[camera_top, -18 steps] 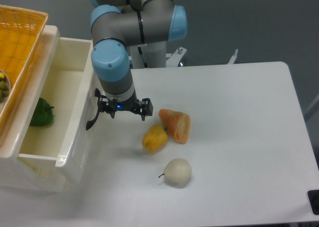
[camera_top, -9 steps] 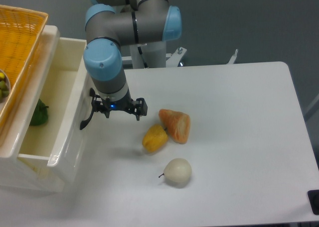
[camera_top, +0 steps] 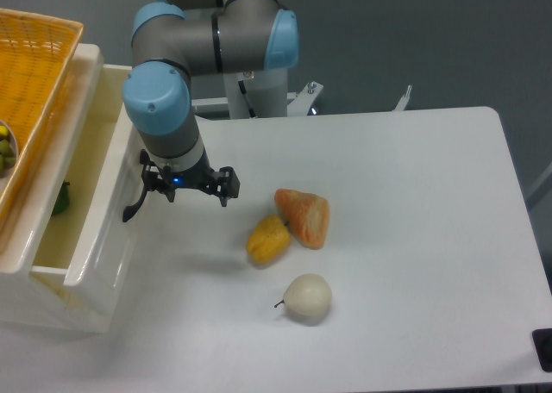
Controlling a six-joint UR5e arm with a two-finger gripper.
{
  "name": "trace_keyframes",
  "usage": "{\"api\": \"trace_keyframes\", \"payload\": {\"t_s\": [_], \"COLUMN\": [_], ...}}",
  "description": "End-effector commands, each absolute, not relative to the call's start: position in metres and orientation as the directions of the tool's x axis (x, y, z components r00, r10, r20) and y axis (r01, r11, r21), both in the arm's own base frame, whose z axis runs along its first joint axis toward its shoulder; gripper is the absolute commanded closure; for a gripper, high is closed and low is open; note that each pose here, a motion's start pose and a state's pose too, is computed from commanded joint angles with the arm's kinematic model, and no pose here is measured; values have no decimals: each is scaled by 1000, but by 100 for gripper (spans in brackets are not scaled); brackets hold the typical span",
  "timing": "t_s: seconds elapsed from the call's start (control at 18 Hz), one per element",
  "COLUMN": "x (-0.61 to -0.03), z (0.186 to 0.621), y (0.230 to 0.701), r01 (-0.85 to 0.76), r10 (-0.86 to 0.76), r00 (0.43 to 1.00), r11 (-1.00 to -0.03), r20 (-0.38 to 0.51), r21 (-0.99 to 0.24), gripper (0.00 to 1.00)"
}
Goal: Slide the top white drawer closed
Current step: 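Keep pushing the drawer front until flush with the unit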
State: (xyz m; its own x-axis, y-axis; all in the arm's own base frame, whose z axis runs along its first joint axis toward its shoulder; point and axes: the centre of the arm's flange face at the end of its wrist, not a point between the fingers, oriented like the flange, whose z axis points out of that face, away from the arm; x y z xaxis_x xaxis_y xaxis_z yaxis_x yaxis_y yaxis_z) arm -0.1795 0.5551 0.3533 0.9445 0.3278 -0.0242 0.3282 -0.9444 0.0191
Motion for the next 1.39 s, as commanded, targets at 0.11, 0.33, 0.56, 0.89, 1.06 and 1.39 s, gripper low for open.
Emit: {"api": "trace_keyframes", "payload": {"t_s": [0.11,0.33,0.56,0.89,1.06,1.39], "x": [-178,-167,-159,-150,-146,-141], "z": [354,357,356,359,359,356], "y": [555,558,561,564,566,568], "r01": [335,328,327,321,325,315], "r10": [335,328,326,321,325,315], "r00": [942,944,945,947,945,949], "r11": [-942,-944,-945,-947,-946,-949], "r20": [-25,-25,-27,-28,-28,-34], "r21": [17,14,14,8,7,11], "gripper": [0,0,0,0,0,0]}}
